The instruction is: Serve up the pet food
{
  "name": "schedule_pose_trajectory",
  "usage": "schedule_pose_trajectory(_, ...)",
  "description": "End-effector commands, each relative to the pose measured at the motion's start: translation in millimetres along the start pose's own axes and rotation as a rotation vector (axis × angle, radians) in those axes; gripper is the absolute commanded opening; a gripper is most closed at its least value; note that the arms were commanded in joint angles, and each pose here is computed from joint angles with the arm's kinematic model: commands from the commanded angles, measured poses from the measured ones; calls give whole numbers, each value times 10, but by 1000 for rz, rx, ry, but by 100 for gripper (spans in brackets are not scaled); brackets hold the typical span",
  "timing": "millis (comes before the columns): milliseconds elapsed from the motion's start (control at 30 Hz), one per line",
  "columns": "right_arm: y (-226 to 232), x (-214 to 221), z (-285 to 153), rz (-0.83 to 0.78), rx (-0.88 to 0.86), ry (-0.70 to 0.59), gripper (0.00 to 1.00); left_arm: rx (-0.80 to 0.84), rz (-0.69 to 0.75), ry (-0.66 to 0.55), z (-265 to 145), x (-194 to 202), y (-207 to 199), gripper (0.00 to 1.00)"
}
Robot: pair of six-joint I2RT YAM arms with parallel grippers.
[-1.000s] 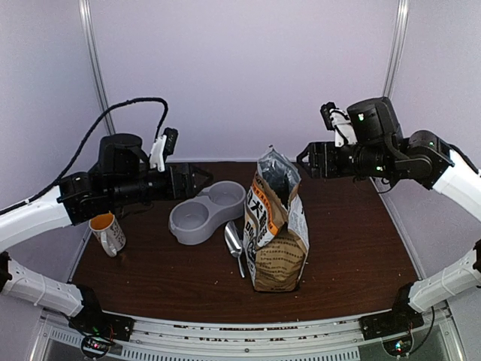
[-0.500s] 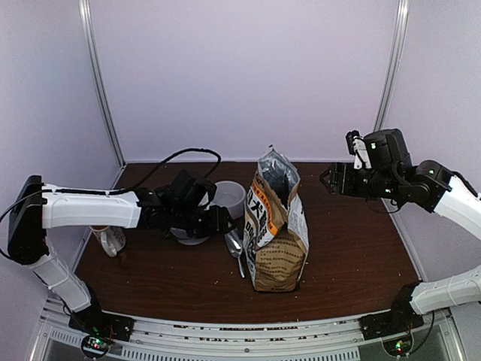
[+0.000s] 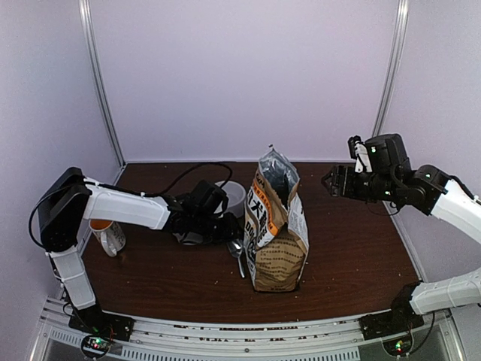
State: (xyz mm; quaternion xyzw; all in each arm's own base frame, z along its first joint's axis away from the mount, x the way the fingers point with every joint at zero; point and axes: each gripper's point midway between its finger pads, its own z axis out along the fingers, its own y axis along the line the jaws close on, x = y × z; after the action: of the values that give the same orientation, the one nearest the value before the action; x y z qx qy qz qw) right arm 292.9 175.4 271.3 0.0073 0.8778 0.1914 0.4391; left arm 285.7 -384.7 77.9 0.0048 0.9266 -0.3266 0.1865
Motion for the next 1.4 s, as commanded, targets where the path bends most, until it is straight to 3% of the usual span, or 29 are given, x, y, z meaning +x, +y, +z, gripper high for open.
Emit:
schedule_pose_trajectory(0,1,-41,5,7,-9,-11,77,102,-21,-23,85,-159,-221,36)
schedule_pose_trajectory(233,-33,-62,-1,9,7,-8,77,97,-5,-6,167,-163,-235,21)
schedule_pose_trajectory(367,-28,-99,-34,15,7,-14,77,48,24,-41,56,-238,-194,1)
schedule_pose_trajectory(600,11,-236,-123,2,11,-28,77,2,134,-147,-408,-452,-265,0)
schedule_pose_trajectory(733,49,-356,-254,-14,6,-42,77,-25,282,-250,-960,-637,-385,0)
schedule_pose_trajectory(833,169,-426,-359,-22,-45,-31,77,-9,491,-274,-1368,-656,-592,0)
schedule_pose_trajectory(1067,815,-552,-724,-12,-351,24,70,48,958,-274,-2182,-291,-1251,0)
schedule_pose_trajectory(1167,1069,-545,-879,5,-470,40,69,53,1087,-264,-2380,-100,-1499,0)
schedule_pose_trajectory(1367,1592,-402,-1101,12,-666,137,68,-29,1294,-199,-2404,193,-1794,0)
